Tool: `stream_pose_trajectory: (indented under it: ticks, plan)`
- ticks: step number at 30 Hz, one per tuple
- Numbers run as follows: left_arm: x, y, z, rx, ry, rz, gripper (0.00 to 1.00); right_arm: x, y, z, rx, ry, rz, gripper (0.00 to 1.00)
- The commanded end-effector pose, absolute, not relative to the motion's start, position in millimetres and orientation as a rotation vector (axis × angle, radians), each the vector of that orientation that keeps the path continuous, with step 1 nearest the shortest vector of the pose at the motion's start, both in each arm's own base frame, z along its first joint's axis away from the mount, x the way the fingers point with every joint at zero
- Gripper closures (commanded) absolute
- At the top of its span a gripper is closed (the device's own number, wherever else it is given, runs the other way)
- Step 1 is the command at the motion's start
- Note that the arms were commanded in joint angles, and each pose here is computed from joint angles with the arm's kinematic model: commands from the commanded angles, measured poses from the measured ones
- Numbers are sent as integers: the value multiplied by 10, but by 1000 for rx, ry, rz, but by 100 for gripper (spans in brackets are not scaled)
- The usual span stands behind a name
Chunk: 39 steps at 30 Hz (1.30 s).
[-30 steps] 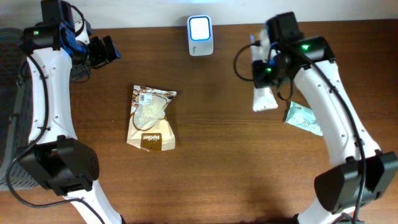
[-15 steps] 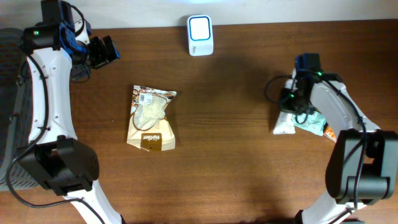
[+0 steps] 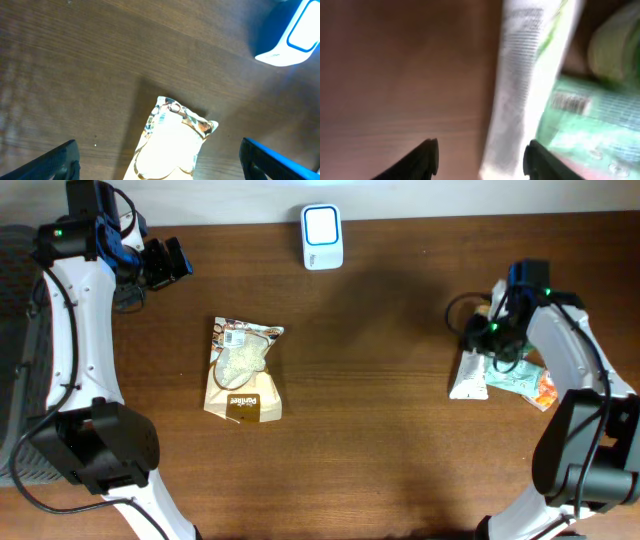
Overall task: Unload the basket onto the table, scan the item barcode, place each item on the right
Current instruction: 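Reach the left gripper to the rice bag and the right toward it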
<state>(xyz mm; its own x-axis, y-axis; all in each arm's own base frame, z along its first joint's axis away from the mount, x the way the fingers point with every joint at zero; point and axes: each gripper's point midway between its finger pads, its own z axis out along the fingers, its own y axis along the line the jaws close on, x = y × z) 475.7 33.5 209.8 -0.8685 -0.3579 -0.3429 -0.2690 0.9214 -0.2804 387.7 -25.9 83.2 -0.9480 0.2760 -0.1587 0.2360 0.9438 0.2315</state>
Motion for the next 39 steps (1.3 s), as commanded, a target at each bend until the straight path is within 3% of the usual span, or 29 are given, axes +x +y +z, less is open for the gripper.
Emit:
stream_pose_trajectory:
  ticks: [1,4,5,8,15,23,24,25,26,39]
  plan:
    - [4758,348,2077,-455,2692,-313,1,4149,375,1529,161,2768,617,46]
    - [4758,348,2077,-455,2692,-313,1,4163,860,1653,40,2727,785,41]
    - [4758,348,2077,-455,2692,-313,1,4162,1023,1639,18,2728,821,34]
    - [4758,348,2077,-455,2691,-313,1,4152,1434,1536,-45,2732,907,25]
    - [4758,346,2077,-455,2692,-314,1,4001,2546,1048,-239,2768,1173,25]
    - [4568,276,2012,-481,2772,-355,1,3908,3193,598,-279,2795,1232,26]
    - [4560,282,2009,-467,2777,-348,16,3902,3215,554,-285,2798,1232,26]
    - [4531,280,2000,-439,2792,-344,65,3899,3230,532,-284,2801,1233,27]
    - [4503,272,1971,-441,2808,-347,100,3905,3233,508,-284,2801,1233,27]
    - [4000,-224,692,-242,3041,-625,100,3928,3247,482,-262,2801,1239,31]
